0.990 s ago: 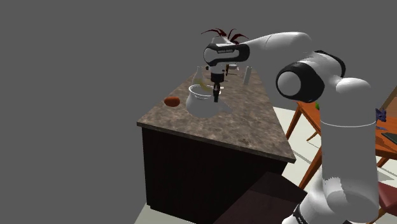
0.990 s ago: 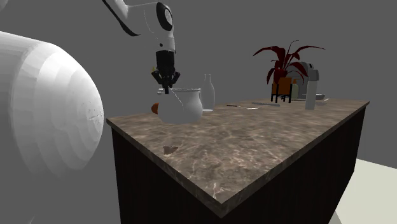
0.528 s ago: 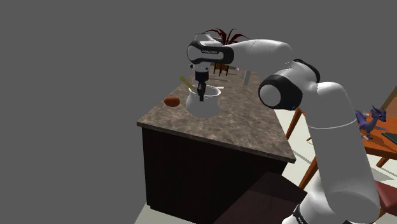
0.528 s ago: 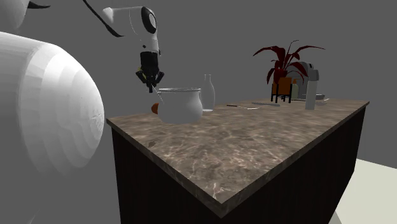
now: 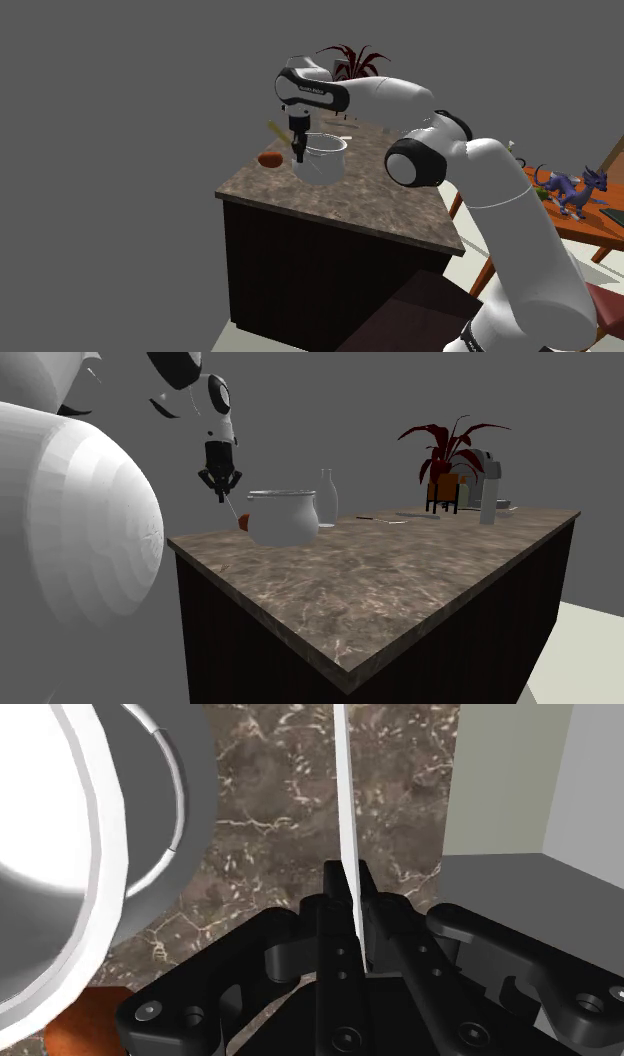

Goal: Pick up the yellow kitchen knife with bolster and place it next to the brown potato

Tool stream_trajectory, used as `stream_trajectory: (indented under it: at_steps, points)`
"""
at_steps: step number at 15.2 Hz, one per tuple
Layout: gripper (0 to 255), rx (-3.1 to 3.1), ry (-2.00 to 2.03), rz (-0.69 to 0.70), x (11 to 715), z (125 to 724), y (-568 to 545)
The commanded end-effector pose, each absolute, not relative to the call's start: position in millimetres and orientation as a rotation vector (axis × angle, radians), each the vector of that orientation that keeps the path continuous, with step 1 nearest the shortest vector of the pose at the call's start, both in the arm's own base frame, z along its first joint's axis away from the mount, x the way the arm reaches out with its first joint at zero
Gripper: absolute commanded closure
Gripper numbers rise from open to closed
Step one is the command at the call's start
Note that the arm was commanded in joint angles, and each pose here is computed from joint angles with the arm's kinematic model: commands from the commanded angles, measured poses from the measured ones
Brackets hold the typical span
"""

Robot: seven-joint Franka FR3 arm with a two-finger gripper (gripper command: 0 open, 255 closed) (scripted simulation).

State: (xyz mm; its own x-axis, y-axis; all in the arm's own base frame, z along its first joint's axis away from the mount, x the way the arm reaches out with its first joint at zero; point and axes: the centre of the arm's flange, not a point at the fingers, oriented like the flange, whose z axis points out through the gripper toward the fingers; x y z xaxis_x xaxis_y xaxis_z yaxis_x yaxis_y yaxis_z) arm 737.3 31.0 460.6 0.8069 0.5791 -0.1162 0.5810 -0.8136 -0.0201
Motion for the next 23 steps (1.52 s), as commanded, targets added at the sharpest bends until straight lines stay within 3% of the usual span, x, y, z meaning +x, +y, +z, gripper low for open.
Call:
stream_trajectory:
  at_steps: [1,23]
  points:
    - [255,2.970,0.953,-0.182,737,449,32]
    - [255,2.970,0.953,-0.182,737,342,32]
